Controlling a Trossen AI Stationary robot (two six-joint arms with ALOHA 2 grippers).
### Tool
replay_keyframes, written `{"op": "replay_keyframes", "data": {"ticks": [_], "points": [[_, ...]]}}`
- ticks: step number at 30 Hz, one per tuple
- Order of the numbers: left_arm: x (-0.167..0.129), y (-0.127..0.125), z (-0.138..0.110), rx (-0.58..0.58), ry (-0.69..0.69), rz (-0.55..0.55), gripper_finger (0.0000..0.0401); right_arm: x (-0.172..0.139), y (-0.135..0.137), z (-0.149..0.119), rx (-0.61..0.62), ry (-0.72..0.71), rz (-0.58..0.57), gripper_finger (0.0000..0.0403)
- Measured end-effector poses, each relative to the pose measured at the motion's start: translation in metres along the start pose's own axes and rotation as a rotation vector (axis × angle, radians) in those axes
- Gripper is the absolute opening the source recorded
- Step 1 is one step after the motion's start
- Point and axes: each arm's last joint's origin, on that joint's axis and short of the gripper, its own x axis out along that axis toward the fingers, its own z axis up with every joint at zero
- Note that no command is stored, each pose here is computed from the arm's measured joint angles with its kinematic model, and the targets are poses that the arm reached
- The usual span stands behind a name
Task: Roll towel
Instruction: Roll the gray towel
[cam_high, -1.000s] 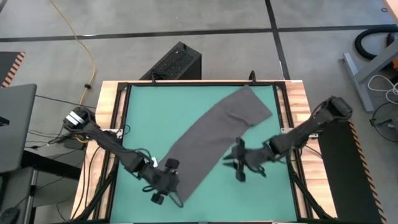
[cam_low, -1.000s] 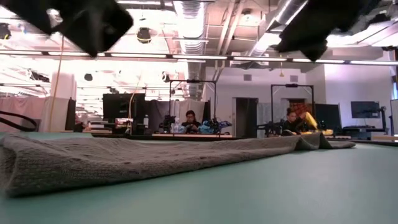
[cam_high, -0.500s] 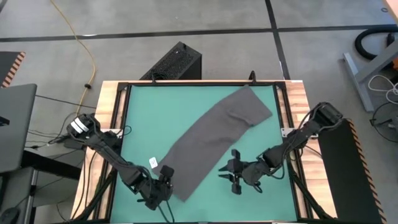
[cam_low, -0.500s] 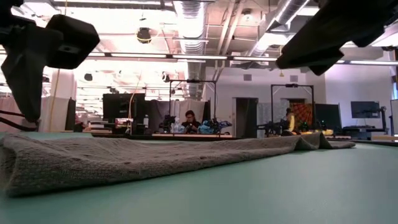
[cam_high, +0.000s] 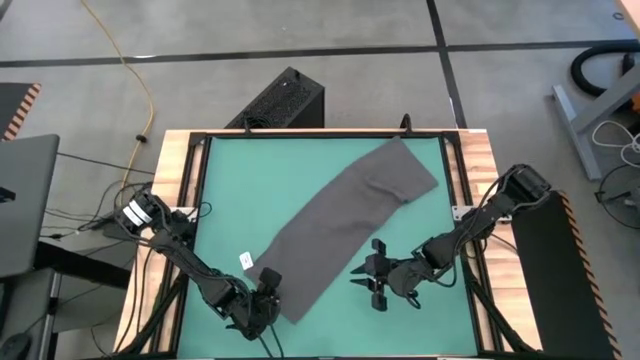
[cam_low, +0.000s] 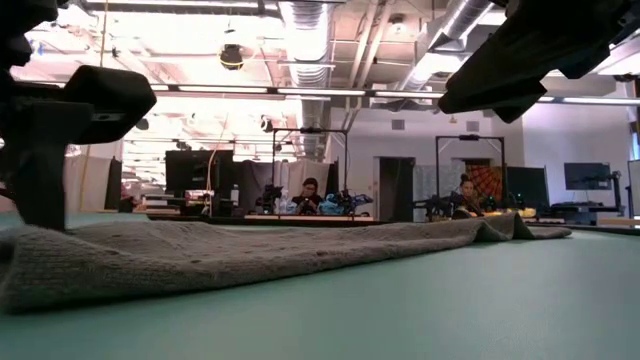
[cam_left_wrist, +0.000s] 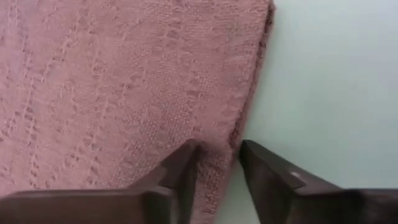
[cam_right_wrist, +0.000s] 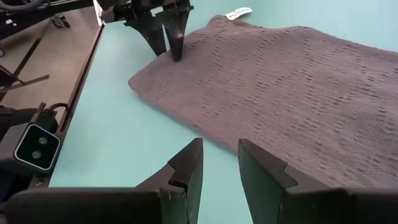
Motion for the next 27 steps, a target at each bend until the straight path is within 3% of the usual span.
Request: {"op": "replay_keyframes", "data": {"ticks": [3, 5, 11, 19, 24, 27], "points": [[-0.001, 0.001, 0.001, 0.005, 0.019, 0.013, 0.0029, 0.000, 0.001, 0.001, 0.007, -0.011, 0.007, 0.0127], [0.001, 0.005, 0.004, -0.030, 0.026, 0.030, 0.0011, 0.000, 0.002, 0.003, 0.018, -0.030, 0.021, 0.0127], [-0.008, 0.025, 0.022, -0.090, -0.004, -0.059, 0.0002, -0.001, 0.015, 0.004, -0.004, -0.100, 0.091, 0.0127], [-0.065, 0.085, 0.048, -0.270, -0.207, -0.223, 0.0000, 0.022, 0.037, 0.006, -0.209, -0.172, 0.140, 0.0137], [-0.080, 0.108, 0.043, -0.391, -0.235, -0.257, 0.0000, 0.034, 0.058, 0.037, -0.317, -0.213, 0.151, 0.0181], [-0.081, 0.112, 0.043, -0.419, -0.242, -0.271, 0.0000, 0.044, 0.068, 0.050, -0.387, -0.138, 0.118, 0.0224]]}}
